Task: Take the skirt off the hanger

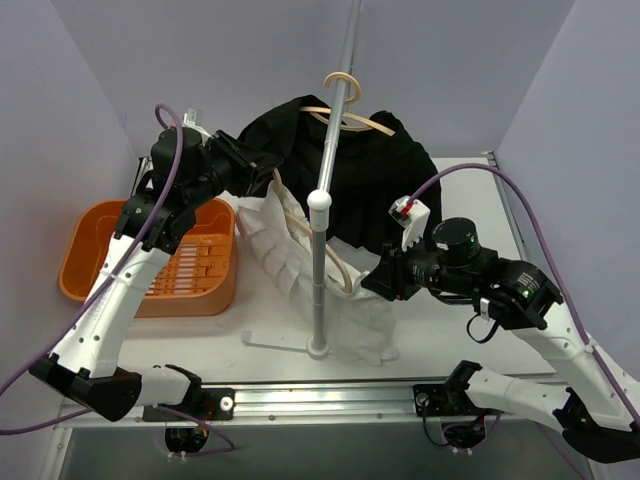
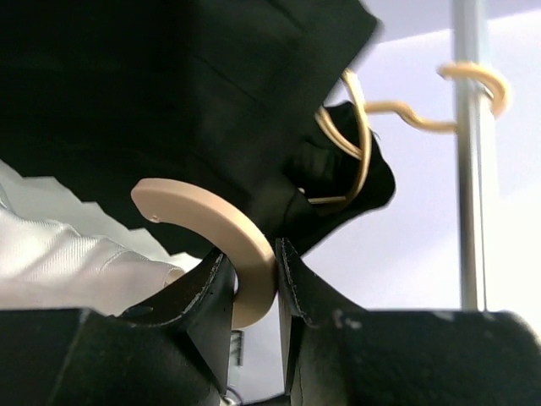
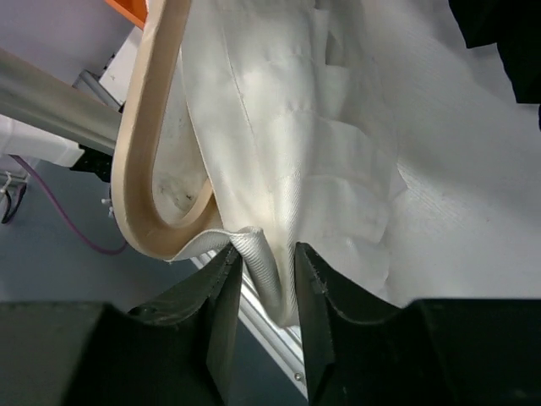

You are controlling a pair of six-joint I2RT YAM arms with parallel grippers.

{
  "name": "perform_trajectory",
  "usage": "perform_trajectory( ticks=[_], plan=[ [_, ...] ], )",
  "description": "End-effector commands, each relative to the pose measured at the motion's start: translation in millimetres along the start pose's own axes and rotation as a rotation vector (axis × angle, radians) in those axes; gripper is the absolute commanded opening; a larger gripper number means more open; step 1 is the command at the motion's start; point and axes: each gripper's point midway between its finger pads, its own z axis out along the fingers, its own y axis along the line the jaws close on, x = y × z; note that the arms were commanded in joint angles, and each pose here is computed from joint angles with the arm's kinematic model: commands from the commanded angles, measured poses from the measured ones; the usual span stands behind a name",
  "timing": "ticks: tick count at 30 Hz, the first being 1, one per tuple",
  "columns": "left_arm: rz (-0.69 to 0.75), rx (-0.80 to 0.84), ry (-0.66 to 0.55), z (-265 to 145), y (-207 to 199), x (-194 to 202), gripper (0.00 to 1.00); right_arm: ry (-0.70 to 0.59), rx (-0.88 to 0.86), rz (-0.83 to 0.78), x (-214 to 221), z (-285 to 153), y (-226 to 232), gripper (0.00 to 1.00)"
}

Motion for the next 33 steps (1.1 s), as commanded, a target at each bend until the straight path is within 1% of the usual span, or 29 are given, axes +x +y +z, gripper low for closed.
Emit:
perform_trajectory(
  ticks=[1, 2, 3, 4, 6, 9, 10, 14, 18, 25, 33],
  plan=[
    [0.164, 0.016, -0.123, -25, -25, -16, 0.02, -0.103, -0.017, -0.007, -30, -10, 12, 0.29],
    [0.168, 0.007, -0.113, -24, -21, -11, 0.02, -0.123, -0.023, -0.006, -36, -15, 15, 0.35],
    [0.167, 0.009, -0.111, -27, -21, -10, 0.02, -0.131, -0.025, -0.006, -39, -17, 16, 0.45],
    [0.162, 0.005, -0.106, -27, -19, -8, 0.02, -0.132, -0.027, -0.006, -41, -18, 17, 0.49],
    [0.154, -0.004, -0.093, -25, -11, -2, 0.02, -0.149, -0.032, -0.009, -49, -22, 21, 0.55],
    [0.138, -0.003, -0.082, -21, -6, 3, 0.02, -0.153, -0.035, -0.012, -58, -20, 24, 0.57],
    [0.137, -0.006, -0.079, -19, -6, 3, 0.02, -0.166, -0.045, -0.018, -64, -22, 28, 0.58],
    [0.142, -0.001, -0.07, -14, -9, 6, 0.02, -0.138, -0.098, -0.043, -71, -9, 38, 0.57],
    [0.149, 0.002, -0.065, -9, -12, 8, 0.02, -0.095, -0.147, -0.068, -69, 6, 45, 0.56],
    [0.153, 0.0, -0.051, -3, -14, 14, 0.02, -0.028, -0.183, -0.088, -58, 29, 45, 0.56],
    [0.156, 0.016, -0.046, 0, -21, 17, 0.02, 0.012, -0.145, -0.092, -41, 46, 31, 0.54]
  ],
)
